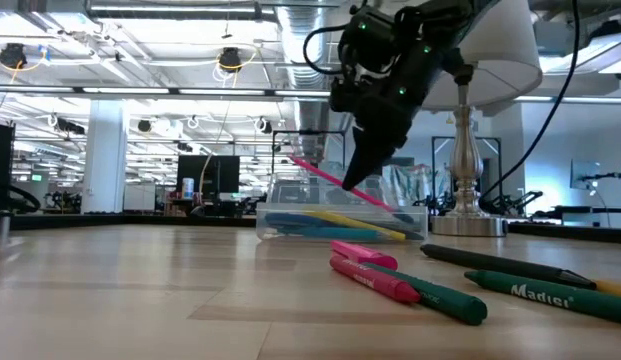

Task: Pick & place school supplies into a supply box
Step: Put the pink pencil into the transparent supply box, then put the red crayon into the transparent supply box

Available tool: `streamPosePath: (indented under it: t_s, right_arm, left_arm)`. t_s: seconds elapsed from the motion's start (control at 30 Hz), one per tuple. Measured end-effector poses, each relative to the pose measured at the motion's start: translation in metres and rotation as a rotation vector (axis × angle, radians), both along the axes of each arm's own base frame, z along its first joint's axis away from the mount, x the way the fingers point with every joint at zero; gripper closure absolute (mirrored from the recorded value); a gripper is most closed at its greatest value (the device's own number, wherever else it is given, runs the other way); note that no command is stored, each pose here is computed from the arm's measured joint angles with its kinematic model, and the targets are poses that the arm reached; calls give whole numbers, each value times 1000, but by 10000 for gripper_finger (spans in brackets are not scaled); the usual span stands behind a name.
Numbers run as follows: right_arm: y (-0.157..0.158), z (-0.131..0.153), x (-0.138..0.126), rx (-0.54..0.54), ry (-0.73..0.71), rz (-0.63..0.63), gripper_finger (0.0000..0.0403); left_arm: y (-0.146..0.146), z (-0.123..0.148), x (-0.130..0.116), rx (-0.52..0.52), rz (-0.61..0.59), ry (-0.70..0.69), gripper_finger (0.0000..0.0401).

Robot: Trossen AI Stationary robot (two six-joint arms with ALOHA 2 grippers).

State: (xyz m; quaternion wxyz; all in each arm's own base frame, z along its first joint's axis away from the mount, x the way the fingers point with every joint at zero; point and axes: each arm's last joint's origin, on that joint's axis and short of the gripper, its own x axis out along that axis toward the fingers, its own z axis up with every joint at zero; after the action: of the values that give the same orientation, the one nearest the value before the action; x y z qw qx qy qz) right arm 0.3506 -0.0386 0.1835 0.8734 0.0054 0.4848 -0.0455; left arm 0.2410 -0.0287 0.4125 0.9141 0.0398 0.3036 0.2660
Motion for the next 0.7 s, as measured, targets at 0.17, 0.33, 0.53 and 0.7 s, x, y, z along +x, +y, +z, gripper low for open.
streamPosePath:
  t_s: [0.17,0.33,0.53,0.7]
  right_arm:
    - [-2,-2,-3,-7,31,6,398]
    - [-5,-2,-4,-6,42,-4,369]
    - [-10,-2,-4,44,33,-25,321]
    - [-12,2,-4,57,2,-49,290]
  left_arm:
    - [-1,0,-1,19,33,-13,255]
    - [-1,1,-1,22,38,-16,255]
    - [-1,1,-1,23,47,-20,255]
    - [-1,0,-1,22,45,-15,255]
